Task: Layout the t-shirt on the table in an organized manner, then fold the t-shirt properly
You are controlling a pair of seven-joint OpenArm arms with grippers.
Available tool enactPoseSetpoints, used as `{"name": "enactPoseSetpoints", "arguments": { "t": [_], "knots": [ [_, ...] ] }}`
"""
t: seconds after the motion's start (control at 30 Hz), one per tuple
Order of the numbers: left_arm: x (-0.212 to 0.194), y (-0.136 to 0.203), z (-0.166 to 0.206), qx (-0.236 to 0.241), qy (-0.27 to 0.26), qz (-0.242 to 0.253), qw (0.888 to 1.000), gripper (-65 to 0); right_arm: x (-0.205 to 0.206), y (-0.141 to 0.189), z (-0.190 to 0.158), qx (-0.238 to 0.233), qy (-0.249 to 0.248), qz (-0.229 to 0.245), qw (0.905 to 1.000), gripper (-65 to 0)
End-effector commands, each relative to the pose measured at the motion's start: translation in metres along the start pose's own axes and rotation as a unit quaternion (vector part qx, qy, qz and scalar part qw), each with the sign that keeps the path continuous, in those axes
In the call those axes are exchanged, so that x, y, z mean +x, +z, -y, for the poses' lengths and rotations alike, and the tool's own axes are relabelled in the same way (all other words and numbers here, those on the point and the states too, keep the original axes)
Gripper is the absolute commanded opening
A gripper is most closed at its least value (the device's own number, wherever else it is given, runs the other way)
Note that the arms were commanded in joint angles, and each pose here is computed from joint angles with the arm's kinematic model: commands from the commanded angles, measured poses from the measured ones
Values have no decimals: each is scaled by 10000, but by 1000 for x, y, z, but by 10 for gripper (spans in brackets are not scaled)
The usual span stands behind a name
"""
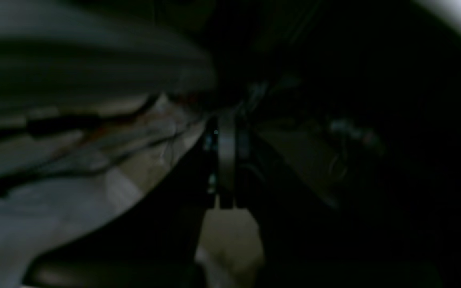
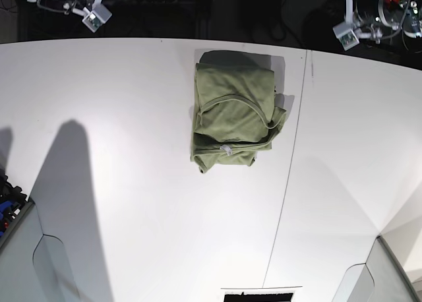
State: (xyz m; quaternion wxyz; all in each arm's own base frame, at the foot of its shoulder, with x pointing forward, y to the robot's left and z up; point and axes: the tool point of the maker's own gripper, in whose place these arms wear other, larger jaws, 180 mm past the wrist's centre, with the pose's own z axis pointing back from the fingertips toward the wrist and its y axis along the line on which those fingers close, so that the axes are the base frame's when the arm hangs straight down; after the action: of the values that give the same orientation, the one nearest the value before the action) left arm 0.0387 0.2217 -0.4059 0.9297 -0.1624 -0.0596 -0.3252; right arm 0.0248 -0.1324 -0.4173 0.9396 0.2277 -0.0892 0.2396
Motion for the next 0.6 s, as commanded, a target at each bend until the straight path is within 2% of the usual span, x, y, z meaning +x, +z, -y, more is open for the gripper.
{"name": "enactPoseSetpoints", "arguments": {
  "t": [0.0, 0.17, 0.27, 0.37, 0.47, 0.57],
  "knots": [
    [-10, -6, 0, -30, 63, -99, 9999, -640, -6, -1, -2, 35, -9, -19, 10000, -650],
    [-85, -64, 13, -330, 518, -1169, 9912, -640, -62, -30, 2, 157, -356, -856, 9956, -650],
    [-128, -100, 23, -289, 882, -1965, 9761, -640, -98, -51, -1, 316, -595, -1451, 9871, -650],
    [-161, -127, 29, -106, 1148, -2710, 9556, -640, -131, -71, -2, 375, -851, -2074, 9738, -650],
    [-165, -153, 34, -102, 1306, -3062, 9429, -640, -156, -89, 1, 273, -924, -2633, 9599, -650],
    [-148, -173, 38, -247, 1169, -3127, 9423, -640, -167, -101, 3, 259, -965, -3041, 9474, -650]
  ]
}}
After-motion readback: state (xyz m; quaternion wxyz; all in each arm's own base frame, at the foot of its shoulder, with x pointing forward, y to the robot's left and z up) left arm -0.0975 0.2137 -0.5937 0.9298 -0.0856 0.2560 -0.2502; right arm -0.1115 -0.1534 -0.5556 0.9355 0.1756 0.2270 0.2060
